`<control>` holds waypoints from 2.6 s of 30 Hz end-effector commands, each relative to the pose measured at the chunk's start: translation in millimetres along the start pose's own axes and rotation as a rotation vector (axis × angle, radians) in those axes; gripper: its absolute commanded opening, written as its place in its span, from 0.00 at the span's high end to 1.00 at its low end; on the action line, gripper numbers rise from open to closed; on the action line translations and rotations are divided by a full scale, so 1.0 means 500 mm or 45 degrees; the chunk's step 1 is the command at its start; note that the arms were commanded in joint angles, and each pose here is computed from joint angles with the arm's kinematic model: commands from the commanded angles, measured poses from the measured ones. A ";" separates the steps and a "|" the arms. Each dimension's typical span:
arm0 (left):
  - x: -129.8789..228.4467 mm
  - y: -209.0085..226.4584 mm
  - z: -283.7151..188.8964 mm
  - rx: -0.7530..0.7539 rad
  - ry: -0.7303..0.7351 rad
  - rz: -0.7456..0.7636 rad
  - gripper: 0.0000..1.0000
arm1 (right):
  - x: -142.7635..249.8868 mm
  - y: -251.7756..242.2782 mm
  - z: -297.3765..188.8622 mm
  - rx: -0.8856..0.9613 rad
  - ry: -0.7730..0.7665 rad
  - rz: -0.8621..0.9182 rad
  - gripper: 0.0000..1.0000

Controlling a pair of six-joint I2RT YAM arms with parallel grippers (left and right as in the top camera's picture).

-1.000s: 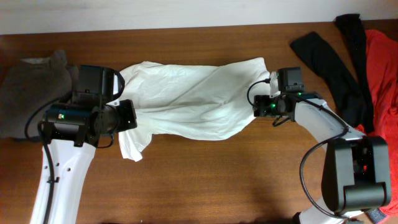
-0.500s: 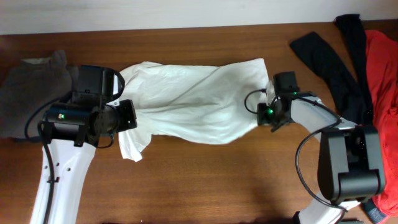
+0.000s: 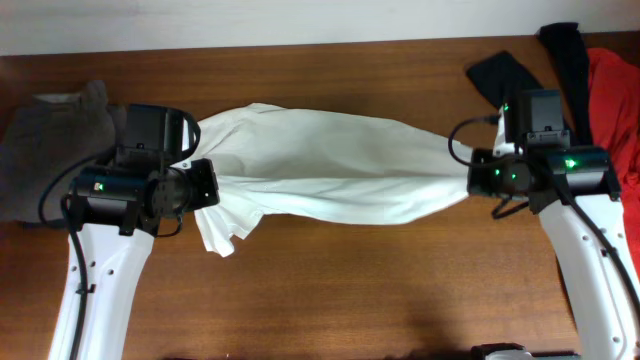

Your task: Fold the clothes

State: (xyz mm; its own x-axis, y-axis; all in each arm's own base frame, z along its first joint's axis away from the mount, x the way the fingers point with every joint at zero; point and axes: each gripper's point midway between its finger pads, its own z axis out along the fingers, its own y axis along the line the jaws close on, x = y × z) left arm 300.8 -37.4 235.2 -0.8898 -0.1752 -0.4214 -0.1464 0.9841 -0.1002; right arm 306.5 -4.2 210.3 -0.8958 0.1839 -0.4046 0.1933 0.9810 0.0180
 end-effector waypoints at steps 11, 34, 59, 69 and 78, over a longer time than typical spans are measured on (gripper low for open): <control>-0.007 0.006 -0.001 -0.020 -0.017 0.017 1.00 | 0.166 -0.007 0.055 0.010 0.627 -0.105 0.96; -0.012 0.004 -0.001 -0.016 -0.031 0.016 1.00 | 0.078 0.032 0.354 -0.109 0.600 -0.124 0.48; -0.034 0.004 -0.002 -0.021 -0.089 0.014 1.00 | 0.034 0.035 0.316 -0.115 0.493 -0.127 0.96; -0.156 0.050 -0.094 -0.147 -0.407 -0.031 1.00 | -0.178 -0.024 -0.146 0.038 -0.156 -0.109 0.96; -0.260 0.079 -0.295 0.165 -0.713 -0.171 1.00 | -0.179 -0.108 -0.403 0.083 -0.549 0.052 0.96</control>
State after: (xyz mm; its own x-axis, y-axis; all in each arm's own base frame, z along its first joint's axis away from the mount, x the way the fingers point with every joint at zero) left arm 351.8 37.2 378.5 -0.5551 -0.3091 -0.7722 -0.2843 0.9430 -0.1731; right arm 310.1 -41.8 409.9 -0.6941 0.1320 -0.7077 0.1807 0.9835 0.0062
